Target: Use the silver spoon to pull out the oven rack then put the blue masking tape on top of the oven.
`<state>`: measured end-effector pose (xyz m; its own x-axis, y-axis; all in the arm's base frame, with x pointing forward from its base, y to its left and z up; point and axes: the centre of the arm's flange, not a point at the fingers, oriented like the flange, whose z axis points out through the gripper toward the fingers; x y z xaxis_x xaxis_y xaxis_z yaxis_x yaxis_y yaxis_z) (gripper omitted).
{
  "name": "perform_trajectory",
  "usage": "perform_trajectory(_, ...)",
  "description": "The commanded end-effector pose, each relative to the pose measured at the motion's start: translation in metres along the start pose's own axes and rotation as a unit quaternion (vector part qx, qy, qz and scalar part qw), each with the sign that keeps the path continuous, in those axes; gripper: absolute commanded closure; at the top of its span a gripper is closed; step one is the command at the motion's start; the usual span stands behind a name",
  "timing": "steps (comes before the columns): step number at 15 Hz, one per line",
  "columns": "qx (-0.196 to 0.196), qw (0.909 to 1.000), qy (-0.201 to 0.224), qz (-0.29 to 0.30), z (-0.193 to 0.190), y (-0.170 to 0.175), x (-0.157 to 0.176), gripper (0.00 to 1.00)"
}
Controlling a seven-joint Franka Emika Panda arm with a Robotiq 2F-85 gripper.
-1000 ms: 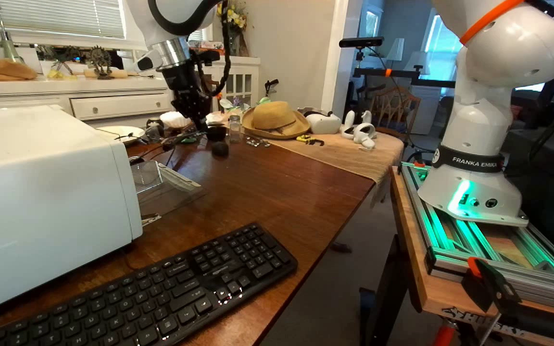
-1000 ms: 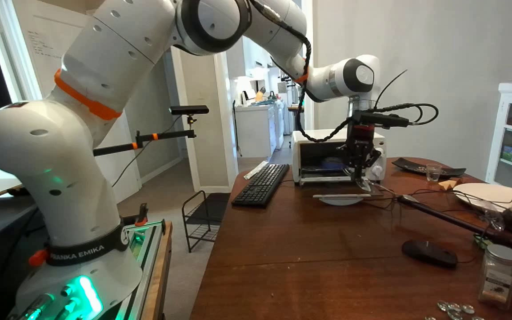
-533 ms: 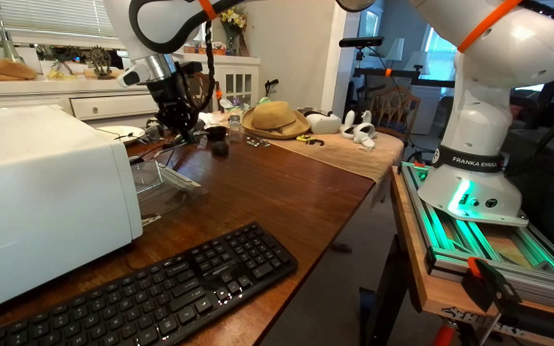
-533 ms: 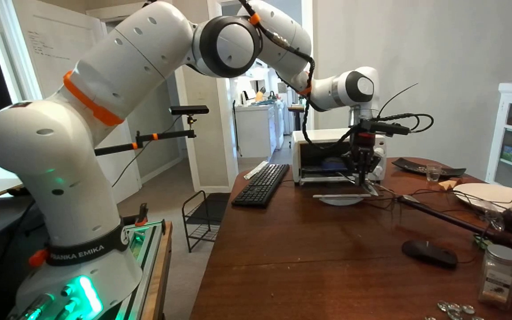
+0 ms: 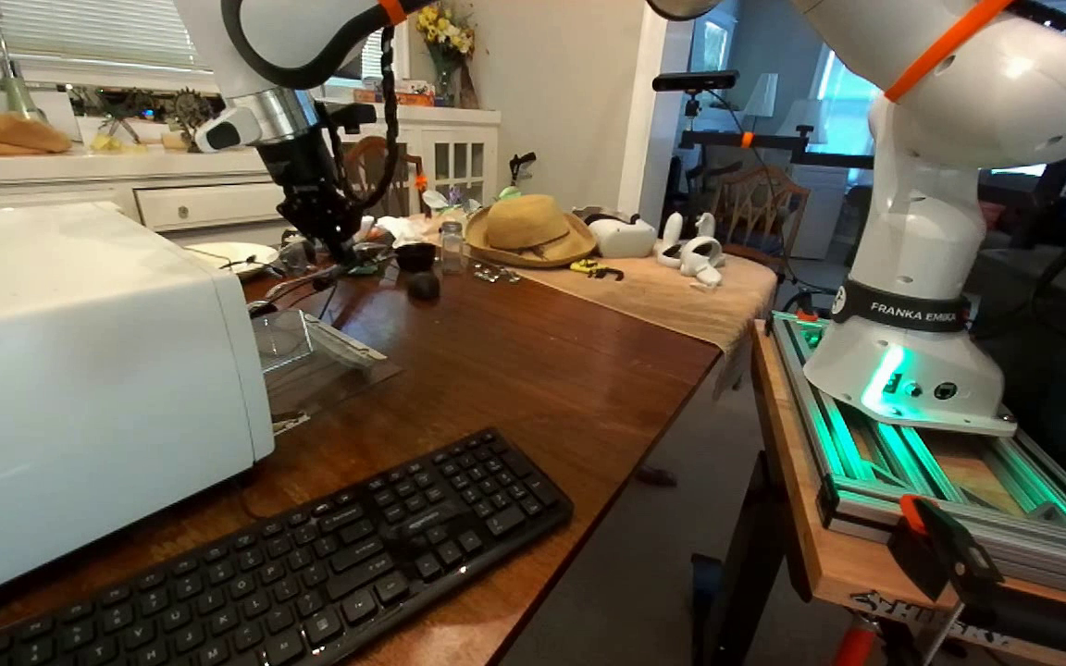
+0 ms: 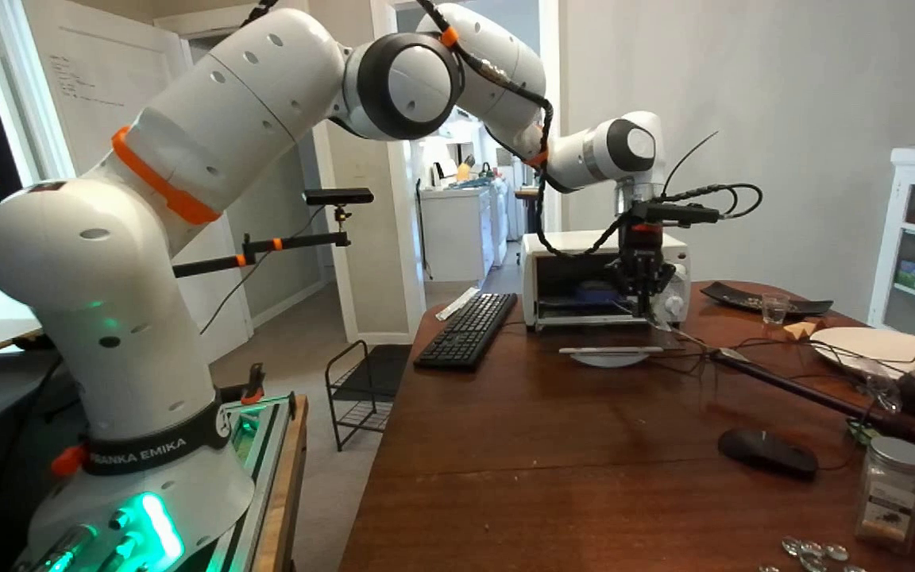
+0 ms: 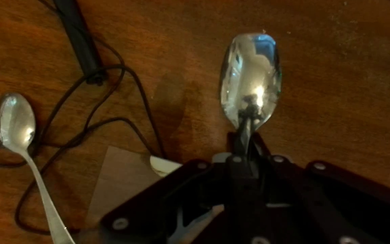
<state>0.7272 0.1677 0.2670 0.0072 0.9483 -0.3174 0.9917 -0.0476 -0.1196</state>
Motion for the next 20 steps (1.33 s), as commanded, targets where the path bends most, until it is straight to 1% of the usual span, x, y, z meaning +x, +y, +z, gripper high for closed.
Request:
perform_trajectory(1,-0.012,0.9984,-0.055,0.01,-0.026,0.022,0.035,0.98)
perform_trajectory(5,-0.041,0.9943,-0.098,0.011,-0.044,0.034,0.065,0.98)
perform_trajectory(7,-0.055,0.9923,-0.11,0.005,-0.047,0.039,0.079,0.98)
perform_trajectory(13,-0.093,0.9888,-0.116,-0.013,-0.054,0.043,0.114,0.98)
perform_trajectory(17,-0.125,0.985,-0.119,-0.01,-0.072,0.039,0.125,0.98)
perform_trajectory(20,-0.138,0.9825,-0.124,-0.015,-0.079,0.039,0.138,0.98)
